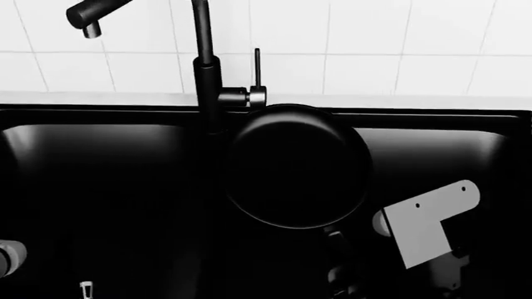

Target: Pick the pan and sponge and place them into the sink. Then turn on the water.

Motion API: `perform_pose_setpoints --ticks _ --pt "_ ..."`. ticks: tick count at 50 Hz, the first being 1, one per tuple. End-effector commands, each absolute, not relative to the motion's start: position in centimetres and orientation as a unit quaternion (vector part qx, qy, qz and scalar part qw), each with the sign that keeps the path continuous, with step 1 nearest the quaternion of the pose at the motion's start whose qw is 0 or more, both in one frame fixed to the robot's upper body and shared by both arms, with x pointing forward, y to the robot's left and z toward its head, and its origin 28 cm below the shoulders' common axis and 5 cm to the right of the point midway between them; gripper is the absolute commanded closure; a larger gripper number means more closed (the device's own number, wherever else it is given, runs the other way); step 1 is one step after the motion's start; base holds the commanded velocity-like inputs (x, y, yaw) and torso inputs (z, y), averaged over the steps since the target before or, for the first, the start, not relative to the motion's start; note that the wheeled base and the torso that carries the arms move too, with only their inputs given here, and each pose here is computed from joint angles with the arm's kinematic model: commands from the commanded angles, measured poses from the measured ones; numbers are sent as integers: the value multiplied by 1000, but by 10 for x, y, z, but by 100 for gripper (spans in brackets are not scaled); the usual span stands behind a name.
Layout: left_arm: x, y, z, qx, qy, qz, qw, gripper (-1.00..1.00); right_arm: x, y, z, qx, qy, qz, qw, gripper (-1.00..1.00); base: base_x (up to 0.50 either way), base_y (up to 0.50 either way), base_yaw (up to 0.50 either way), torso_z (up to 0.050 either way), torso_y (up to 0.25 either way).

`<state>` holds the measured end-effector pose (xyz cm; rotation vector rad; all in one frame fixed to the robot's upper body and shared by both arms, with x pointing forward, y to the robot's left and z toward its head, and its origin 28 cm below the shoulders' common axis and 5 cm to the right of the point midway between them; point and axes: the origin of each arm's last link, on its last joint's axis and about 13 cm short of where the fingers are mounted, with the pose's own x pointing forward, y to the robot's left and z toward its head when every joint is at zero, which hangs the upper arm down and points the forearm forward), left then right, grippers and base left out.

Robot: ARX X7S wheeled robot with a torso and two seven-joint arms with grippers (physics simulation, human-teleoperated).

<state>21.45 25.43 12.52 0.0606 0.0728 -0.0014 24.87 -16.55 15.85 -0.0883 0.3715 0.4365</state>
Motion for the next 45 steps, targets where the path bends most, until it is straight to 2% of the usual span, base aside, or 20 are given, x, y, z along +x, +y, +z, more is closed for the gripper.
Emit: perform_pose_setpoints --ticks 1,45 --pt "214 255 126 29 35 1 999 -100 250 -166 168 -46 157 209 964 100 78 500 0 0 0" --pt "212 258 124 28 36 2 999 -100 244 -168 160 -44 170 195 965 100 29 499 0 0 2"
